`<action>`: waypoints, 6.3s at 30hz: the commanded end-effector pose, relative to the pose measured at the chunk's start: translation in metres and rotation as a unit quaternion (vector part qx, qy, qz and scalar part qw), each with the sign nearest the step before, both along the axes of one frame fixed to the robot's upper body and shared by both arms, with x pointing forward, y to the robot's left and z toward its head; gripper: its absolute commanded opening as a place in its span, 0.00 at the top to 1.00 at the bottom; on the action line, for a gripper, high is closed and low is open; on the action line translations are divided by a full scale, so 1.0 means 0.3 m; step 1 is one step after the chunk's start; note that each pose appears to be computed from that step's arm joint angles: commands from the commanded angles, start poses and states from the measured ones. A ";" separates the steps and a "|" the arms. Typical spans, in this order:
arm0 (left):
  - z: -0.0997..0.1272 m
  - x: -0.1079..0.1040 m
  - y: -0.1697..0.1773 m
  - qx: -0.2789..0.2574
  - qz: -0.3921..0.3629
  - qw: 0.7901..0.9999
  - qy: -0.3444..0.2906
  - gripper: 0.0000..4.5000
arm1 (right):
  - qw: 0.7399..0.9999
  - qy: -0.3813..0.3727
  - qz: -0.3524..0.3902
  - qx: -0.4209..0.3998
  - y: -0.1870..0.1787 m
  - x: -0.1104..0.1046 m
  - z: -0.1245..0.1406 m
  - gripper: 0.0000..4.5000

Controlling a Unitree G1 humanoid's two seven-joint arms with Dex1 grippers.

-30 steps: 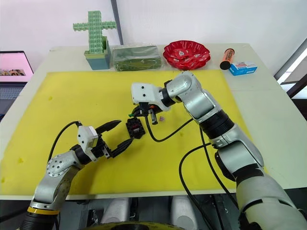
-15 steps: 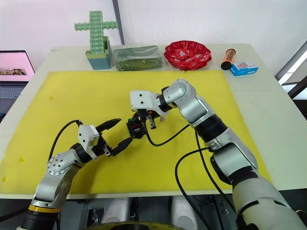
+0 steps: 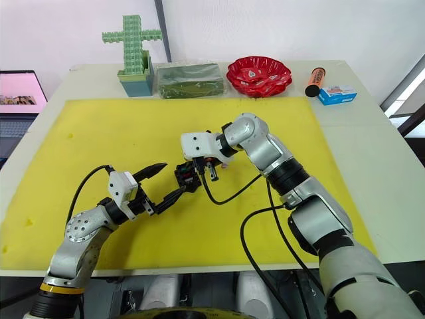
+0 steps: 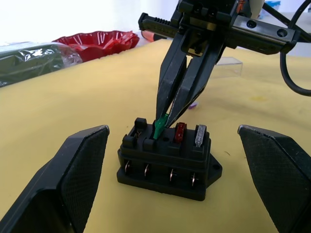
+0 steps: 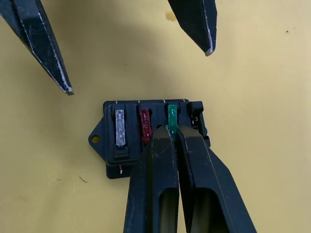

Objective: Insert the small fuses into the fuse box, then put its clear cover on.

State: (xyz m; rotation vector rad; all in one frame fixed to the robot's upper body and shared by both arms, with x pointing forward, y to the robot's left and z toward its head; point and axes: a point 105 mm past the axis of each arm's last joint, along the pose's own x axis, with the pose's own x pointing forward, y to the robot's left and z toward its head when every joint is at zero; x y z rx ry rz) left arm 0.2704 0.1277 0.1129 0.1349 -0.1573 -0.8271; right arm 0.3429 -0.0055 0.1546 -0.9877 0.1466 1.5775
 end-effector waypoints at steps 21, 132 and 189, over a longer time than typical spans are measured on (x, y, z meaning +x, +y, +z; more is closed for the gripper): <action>0.039 0.004 -0.006 0.001 0.002 1.000 -0.022 0.00 | 0.997 -0.033 0.067 -0.032 0.028 0.009 0.096 0.99; -0.003 0.007 0.002 0.010 0.005 1.000 -0.018 0.00 | 0.997 0.015 0.041 0.056 -0.001 -0.009 0.124 0.85; 0.011 0.006 0.006 0.012 0.012 1.000 -0.018 0.00 | 1.000 0.018 -0.015 -0.018 -0.033 0.046 -0.096 1.00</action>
